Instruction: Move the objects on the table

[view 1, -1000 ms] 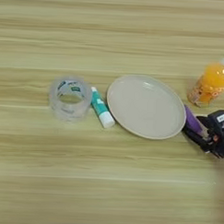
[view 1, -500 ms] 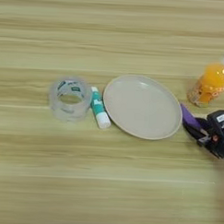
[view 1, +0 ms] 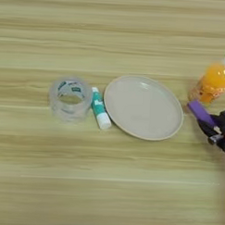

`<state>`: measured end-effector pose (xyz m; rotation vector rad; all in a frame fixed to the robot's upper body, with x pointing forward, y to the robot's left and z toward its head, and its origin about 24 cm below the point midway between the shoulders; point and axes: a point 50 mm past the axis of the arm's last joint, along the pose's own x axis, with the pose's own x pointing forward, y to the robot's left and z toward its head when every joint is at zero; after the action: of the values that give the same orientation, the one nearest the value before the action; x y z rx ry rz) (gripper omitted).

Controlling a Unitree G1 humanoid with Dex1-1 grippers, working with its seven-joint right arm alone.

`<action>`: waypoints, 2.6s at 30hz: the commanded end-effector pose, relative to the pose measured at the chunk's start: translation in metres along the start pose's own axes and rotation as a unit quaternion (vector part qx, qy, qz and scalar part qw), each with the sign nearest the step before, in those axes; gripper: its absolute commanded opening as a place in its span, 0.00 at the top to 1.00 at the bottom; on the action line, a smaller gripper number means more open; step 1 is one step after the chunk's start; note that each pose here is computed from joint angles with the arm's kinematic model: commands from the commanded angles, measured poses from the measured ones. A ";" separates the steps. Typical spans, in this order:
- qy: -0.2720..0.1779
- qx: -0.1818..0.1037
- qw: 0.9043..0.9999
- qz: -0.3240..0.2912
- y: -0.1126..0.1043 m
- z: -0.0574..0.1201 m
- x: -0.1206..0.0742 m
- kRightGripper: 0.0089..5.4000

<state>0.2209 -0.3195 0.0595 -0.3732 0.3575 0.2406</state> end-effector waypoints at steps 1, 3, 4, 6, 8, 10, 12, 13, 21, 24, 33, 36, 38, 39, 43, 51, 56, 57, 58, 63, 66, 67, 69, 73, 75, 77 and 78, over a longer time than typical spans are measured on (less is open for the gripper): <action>-0.058 -0.051 0.996 -0.038 -0.014 0.039 -0.010 0.74; -0.077 -0.053 0.995 -0.038 -0.010 0.047 -0.013 0.74; -0.087 -0.053 0.994 -0.035 -0.007 0.052 -0.014 0.74; -0.100 -0.051 0.993 -0.029 -0.002 0.058 -0.015 0.74; -0.108 -0.049 0.993 -0.019 0.002 0.062 -0.013 0.74; -0.112 -0.048 0.993 -0.010 0.006 0.065 -0.008 0.74; -0.118 -0.044 0.992 0.002 0.010 0.068 -0.002 0.74; -0.121 -0.043 0.992 0.009 0.013 0.070 0.000 0.74; -0.111 0.017 0.991 0.074 0.040 0.060 0.026 0.74; -0.105 0.029 0.990 0.090 0.048 0.057 0.035 0.74; -0.089 0.041 0.986 0.131 0.072 0.049 0.047 0.74; -0.088 0.039 0.984 0.150 0.082 0.049 0.049 0.74; -0.089 0.037 0.982 0.160 0.087 0.049 0.049 0.74; -0.091 0.036 0.982 0.164 0.089 0.050 0.049 0.74; -0.092 0.031 0.981 0.167 0.089 0.052 0.049 0.74; -0.090 0.030 0.983 0.160 0.087 0.052 0.049 0.61; -0.090 0.030 0.983 0.156 0.085 0.052 0.049 0.49; -0.090 0.029 0.983 0.155 0.084 0.052 0.049 0.47; -0.091 0.029 0.983 0.154 0.084 0.053 0.049 0.44; -0.109 0.019 0.983 0.144 0.079 0.060 0.045 0.31; -0.126 0.002 0.983 0.136 0.076 0.065 0.042 0.24; -0.129 -0.002 0.983 0.134 0.075 0.066 0.042 0.21; -0.139 -0.003 0.983 0.123 0.073 0.067 0.042 0.16; -0.194 -0.008 0.976 0.094 0.066 0.082 0.040 0.05; -0.225 -0.011 0.972 0.070 0.061 0.091 0.037 0.01; -0.250 -0.010 0.967 0.048 0.056 0.098 0.035 0.01; -0.261 -0.011 0.964 0.038 0.053 0.101 0.033 0.01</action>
<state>0.2552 -0.2236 0.0777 -0.2532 0.0448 0.4600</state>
